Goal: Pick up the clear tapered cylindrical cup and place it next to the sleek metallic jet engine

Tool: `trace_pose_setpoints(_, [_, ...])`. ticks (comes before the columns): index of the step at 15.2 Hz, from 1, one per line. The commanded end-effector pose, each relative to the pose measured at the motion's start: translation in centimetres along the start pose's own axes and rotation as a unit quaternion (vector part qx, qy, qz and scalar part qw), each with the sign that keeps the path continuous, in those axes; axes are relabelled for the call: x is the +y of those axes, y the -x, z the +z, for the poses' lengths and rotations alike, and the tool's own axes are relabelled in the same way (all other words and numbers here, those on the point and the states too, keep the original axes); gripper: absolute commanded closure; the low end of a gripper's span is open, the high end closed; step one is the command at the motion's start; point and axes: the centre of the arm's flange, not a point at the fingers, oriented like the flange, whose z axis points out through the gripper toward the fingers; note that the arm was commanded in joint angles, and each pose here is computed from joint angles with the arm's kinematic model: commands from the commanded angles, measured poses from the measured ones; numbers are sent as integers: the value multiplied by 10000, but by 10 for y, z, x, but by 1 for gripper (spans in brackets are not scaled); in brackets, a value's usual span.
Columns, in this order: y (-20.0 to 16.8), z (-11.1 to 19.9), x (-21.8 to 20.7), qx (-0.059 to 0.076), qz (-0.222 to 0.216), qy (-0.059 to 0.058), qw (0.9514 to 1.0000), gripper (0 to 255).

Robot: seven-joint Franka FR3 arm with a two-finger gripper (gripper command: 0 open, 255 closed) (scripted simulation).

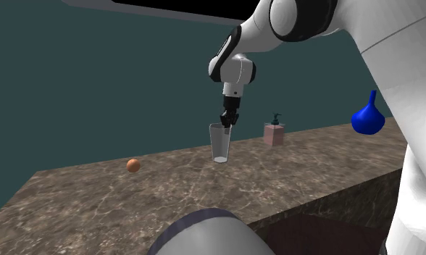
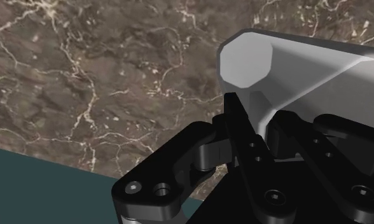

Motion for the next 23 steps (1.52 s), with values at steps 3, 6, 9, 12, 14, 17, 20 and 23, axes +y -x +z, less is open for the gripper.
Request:
trace_pose_setpoints(3, [-1,-19,-2,3,0,1,10000,255])
trace_pose_setpoints(6, [-2,-34,-3,3,0,1,10000,255])
trace_pose_setpoints(9, [-3,-50,-5,3,0,1,10000,255])
trace_pose_setpoints(12, [-4,-66,-7,3,0,1,10000,255])
trace_pose_setpoints(14, [-4,-76,-8,3,0,1,10000,255])
trace_pose_setpoints(17, [-5,-92,-10,3,0,1,10000,255])
trace_pose_setpoints(20, [-6,-108,-11,3,0,1,10000,255])
trace_pose_setpoints(23, [-7,-124,-13,3,0,1,10000,255])
